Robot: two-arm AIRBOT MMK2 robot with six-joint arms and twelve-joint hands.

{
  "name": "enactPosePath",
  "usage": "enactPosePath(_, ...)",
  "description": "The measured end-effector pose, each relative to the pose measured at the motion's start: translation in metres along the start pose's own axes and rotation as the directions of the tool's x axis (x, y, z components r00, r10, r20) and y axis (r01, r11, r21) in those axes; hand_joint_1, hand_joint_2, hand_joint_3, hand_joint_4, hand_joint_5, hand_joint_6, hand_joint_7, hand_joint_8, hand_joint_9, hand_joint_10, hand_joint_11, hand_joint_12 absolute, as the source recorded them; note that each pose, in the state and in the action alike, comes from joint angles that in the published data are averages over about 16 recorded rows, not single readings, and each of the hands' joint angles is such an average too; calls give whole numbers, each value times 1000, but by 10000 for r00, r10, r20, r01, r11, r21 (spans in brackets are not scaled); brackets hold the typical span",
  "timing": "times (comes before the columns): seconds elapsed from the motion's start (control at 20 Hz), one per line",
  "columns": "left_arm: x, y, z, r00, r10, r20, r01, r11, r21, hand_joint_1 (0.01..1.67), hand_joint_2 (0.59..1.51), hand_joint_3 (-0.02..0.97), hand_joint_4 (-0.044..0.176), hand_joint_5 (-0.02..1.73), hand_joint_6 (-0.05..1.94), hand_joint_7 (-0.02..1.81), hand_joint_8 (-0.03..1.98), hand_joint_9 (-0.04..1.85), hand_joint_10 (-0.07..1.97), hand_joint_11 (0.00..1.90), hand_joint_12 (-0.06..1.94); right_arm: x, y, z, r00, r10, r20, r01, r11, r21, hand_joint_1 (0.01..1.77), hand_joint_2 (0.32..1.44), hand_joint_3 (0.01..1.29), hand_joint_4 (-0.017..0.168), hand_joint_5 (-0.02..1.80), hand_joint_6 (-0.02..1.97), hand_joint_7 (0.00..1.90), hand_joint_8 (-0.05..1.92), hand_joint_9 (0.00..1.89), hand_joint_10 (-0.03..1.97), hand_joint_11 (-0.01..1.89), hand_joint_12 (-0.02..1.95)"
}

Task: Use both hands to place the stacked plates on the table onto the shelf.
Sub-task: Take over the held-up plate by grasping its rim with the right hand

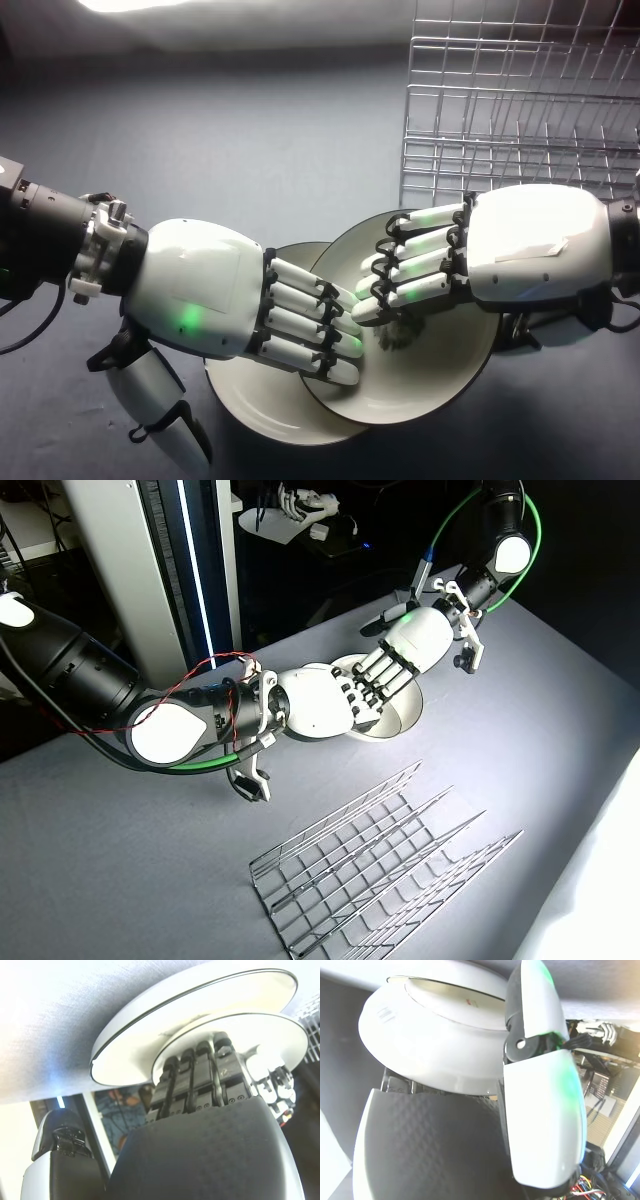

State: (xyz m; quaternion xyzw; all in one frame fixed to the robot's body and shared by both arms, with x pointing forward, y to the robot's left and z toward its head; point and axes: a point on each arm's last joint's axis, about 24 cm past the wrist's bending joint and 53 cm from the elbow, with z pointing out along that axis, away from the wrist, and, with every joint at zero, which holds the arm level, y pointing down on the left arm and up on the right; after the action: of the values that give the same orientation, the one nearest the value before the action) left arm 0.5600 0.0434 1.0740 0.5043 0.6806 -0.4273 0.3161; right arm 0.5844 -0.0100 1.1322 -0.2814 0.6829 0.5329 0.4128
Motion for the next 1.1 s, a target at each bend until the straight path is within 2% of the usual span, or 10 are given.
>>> enactPosePath(0.45, 0, 2, -2, 10000, -26, 6, 26, 10000, -57, 17, 1058, 6, 0, -2, -14, -9, -18, 2, -17, 14, 1, -5, 4, 6, 9999, 14, 155, -12, 9999, -108, 1450, 1003, 15, -3, 545, 128, 541, 50, 457, 199, 133, 1435)
enactPosePath(0.8, -5, 5, -6, 10000, -18, 64, 19, 9999, -169, 16, 1055, 6, 4, -5, -15, -4, -14, 9, -8, 14, 0, -10, 10, 9, 9995, -3, 306, 13, 9994, -333, 1450, 992, 14, 0, 722, 518, 744, 349, 640, 629, 455, 1518)
enactPosePath(1.1, -25, 12, -24, 9990, 41, 455, -16, 9986, -535, 16, 1059, 6, 4, -2, -8, 7, -11, 17, 0, 15, 1, -17, 16, 9, 9990, -109, 442, 131, 9986, -517, 1437, 968, 13, 4, 800, 818, 837, 617, 746, 971, 694, 1505)
